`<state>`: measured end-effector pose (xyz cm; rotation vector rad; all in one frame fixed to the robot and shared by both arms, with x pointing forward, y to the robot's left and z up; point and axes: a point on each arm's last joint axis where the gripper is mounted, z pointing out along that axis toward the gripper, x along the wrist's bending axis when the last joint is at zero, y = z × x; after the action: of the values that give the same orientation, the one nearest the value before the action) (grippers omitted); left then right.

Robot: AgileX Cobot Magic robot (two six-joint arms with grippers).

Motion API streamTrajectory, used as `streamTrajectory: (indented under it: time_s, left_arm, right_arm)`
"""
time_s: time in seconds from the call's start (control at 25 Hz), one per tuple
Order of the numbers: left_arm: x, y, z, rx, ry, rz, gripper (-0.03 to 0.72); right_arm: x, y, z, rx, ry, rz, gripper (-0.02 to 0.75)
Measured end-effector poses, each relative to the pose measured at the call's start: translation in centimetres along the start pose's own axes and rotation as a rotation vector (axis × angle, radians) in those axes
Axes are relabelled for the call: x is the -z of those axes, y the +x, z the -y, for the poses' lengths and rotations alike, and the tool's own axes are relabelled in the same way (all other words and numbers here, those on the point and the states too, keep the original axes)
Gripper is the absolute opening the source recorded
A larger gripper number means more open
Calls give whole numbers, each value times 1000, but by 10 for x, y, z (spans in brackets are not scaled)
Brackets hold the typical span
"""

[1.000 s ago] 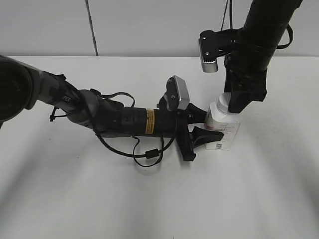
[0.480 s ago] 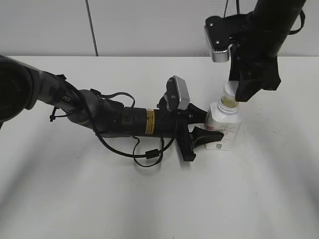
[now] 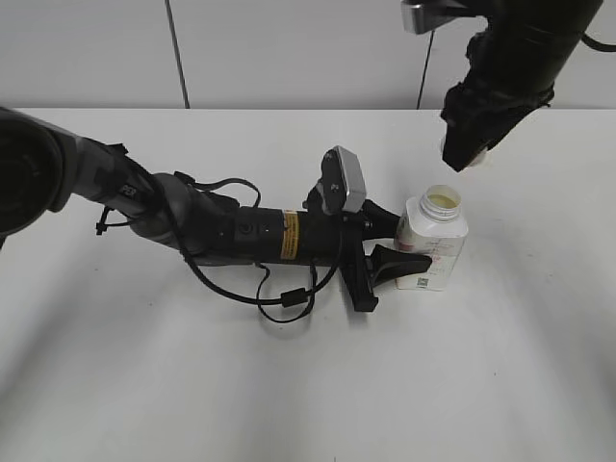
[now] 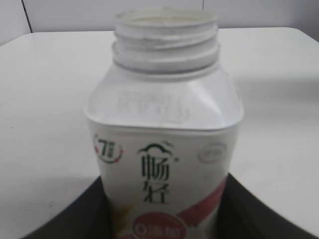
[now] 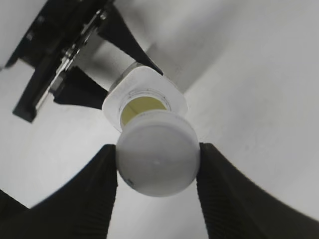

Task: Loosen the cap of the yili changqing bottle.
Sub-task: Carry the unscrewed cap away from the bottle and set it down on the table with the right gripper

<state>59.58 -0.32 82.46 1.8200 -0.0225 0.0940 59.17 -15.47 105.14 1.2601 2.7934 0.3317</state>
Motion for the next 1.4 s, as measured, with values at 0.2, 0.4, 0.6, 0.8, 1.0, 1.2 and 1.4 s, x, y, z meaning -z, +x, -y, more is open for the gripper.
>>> streamTrajectory:
  time_s: [0.2, 0.4, 0.6, 0.8, 1.0, 1.2, 1.4]
  left_arm:
    - [0, 0, 0, 2, 0, 0, 345]
    - [0, 0, 0, 3, 0, 0, 345]
    - [0, 0, 0, 4, 1, -1, 345]
    - [0, 0, 0, 5, 1, -1, 344]
    - [0, 0, 0, 5, 1, -1, 344]
    - [0, 0, 0, 5, 1, -1, 344]
    - [0, 0, 0, 5, 0, 0, 344]
  right_arm:
    - [0, 0, 0, -328, 3, 0, 392]
    - [0, -3, 1, -396, 5, 8, 392]
    - [2, -30, 13, -461, 5, 23, 392]
    - [-13, -66, 48, -566, 87, 32, 392]
    - [-38, -79, 74, -626, 114, 45, 392]
    - [-81, -89, 89, -645, 130, 65, 392]
    - [-119, -99, 87, -642, 104, 86, 392]
